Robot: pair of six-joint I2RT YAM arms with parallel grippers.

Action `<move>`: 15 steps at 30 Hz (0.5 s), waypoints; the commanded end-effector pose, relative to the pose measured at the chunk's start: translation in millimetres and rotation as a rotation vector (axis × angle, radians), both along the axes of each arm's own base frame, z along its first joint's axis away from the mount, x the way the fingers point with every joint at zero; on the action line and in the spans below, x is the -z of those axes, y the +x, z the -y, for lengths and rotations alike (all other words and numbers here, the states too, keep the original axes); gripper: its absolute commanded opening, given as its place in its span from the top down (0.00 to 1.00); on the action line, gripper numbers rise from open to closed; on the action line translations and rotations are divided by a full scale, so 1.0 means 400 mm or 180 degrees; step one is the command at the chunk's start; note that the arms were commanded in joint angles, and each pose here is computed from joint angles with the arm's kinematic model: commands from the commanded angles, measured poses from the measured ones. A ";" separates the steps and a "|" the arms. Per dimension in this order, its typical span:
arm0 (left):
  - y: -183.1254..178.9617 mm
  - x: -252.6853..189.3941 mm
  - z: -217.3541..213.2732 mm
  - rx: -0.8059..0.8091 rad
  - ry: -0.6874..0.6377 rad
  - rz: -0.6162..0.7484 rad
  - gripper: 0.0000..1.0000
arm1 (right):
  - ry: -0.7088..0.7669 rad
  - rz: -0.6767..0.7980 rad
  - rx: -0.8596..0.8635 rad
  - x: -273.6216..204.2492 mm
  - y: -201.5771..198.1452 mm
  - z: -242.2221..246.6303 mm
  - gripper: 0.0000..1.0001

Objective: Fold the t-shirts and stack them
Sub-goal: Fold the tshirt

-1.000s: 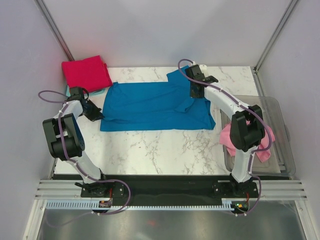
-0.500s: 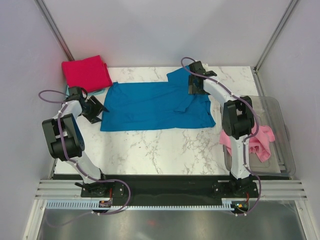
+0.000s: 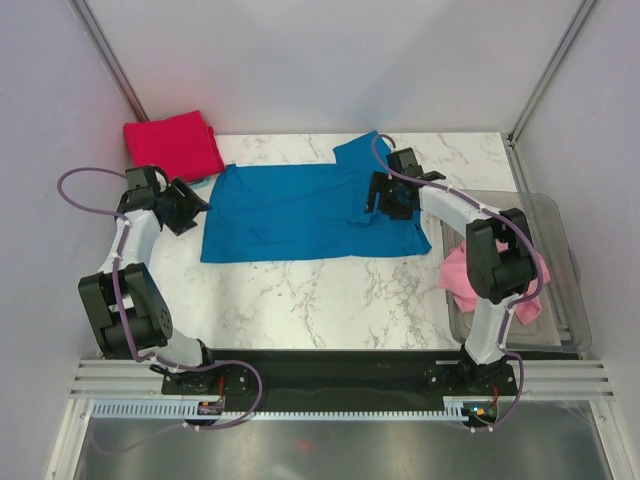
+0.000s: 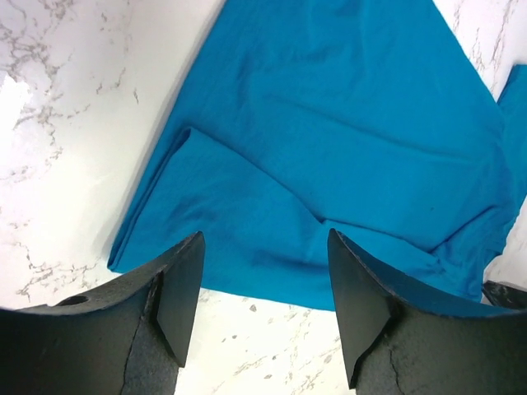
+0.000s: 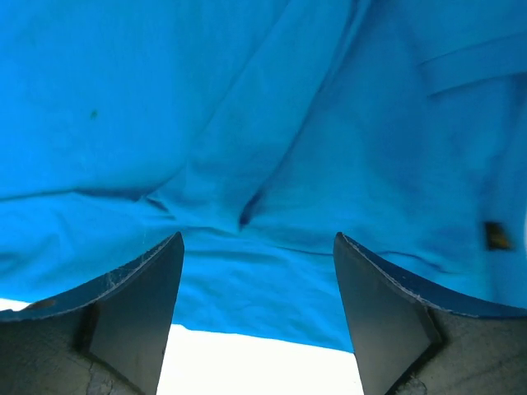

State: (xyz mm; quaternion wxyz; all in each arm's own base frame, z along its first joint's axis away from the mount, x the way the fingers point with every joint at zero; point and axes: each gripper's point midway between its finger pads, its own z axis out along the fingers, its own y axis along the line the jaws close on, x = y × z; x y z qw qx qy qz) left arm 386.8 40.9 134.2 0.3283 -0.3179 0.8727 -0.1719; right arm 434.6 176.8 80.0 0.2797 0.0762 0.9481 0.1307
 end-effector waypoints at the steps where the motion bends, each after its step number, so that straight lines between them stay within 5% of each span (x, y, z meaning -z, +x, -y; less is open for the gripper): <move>1: 0.001 -0.003 0.007 0.0135 0.0076 0.0081 0.32 | 0.0507 0.0047 -0.0108 0.000 0.015 -0.086 0.19; 15: 0.005 -0.020 0.026 0.0217 0.0018 0.0163 0.34 | 0.0594 -0.0034 -0.0119 0.069 0.065 -0.131 0.22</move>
